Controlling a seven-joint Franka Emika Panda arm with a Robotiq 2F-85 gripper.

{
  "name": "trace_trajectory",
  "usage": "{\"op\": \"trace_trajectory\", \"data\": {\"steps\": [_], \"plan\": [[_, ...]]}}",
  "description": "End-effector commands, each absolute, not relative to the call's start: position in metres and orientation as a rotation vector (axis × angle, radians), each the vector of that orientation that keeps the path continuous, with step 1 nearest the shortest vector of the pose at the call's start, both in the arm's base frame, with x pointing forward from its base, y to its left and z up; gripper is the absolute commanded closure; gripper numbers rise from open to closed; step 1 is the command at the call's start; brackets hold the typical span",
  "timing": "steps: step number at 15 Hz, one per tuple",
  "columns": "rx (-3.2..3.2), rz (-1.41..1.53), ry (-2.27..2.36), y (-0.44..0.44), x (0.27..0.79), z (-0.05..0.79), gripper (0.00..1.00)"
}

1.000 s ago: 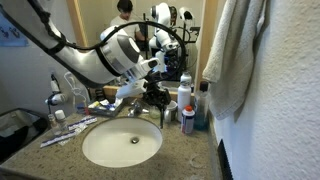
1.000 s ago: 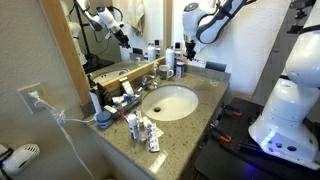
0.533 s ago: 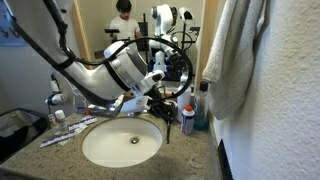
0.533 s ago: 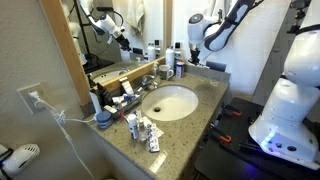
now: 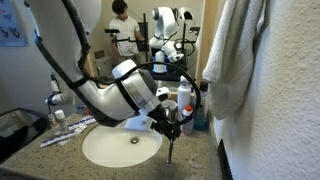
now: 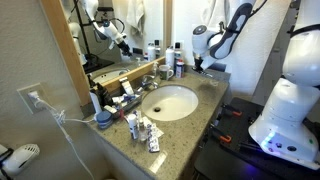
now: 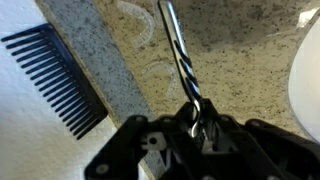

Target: Move the shaving stick to the right side of the counter

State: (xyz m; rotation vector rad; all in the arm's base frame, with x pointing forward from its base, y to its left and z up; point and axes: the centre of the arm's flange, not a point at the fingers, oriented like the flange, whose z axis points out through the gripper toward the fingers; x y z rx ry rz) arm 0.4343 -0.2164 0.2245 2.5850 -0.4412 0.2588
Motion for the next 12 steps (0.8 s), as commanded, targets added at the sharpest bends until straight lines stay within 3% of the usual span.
{"op": "trace_trajectory", "data": {"steps": [1,12], "plan": [[2.622,0.257,-0.465,-0.219,0.430,0.196,0.96],[2.618,0.165,-0.601,-0.221,0.414,0.150,0.96]]}}
